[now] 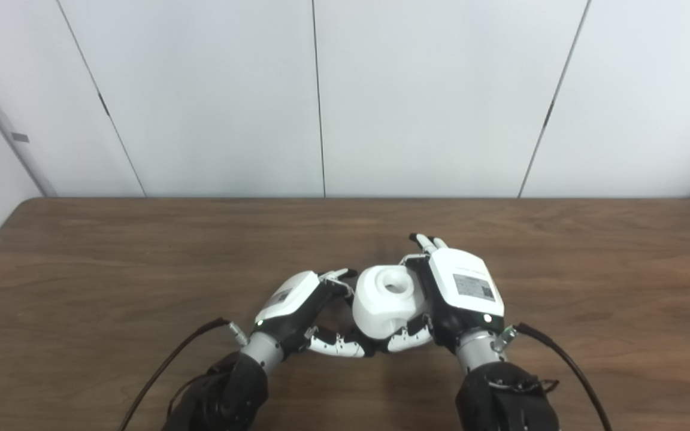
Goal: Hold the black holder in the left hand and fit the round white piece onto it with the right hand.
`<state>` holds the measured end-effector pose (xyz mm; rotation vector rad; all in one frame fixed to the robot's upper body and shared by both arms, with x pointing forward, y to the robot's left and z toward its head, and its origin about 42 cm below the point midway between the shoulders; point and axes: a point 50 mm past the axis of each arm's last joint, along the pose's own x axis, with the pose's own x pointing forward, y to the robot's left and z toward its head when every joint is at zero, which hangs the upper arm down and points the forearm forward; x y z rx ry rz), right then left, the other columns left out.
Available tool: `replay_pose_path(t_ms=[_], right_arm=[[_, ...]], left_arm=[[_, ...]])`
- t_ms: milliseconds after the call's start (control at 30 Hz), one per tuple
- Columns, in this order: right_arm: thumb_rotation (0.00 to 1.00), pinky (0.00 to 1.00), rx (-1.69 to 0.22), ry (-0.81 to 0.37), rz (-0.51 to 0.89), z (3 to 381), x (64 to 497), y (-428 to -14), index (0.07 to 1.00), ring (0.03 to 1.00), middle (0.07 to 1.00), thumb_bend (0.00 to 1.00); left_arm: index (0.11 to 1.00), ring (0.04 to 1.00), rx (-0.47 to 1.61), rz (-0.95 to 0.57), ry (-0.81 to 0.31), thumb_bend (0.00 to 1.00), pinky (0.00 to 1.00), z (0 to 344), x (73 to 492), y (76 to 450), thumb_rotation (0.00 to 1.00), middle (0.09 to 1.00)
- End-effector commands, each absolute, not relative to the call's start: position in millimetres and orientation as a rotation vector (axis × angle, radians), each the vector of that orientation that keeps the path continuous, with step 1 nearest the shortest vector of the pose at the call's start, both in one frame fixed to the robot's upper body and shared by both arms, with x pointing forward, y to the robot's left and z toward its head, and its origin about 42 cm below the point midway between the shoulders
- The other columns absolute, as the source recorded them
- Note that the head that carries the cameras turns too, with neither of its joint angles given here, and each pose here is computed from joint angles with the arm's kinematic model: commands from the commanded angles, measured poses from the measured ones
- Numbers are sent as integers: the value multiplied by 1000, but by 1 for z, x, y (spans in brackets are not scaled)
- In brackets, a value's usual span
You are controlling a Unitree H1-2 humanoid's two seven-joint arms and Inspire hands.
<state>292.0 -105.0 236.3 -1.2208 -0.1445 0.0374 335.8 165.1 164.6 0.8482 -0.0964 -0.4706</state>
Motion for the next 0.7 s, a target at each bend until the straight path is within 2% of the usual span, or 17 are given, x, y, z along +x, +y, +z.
replay_pose_path(t_ms=[0,400,667], right_arm=[[141,620,-1258,-247,-29,246,291,-101,483,930,919,509],[137,641,-1305,-324,-39,244,282,-105,482,952,931,510],[136,663,-1294,-319,-25,239,281,-108,481,952,920,512]], left_arm=[[478,961,849,-442,-185,514,1000,182,339,162,46,938],[478,960,848,-441,-185,515,1000,183,339,160,46,939],[478,959,842,-436,-182,515,999,182,339,157,46,936]])
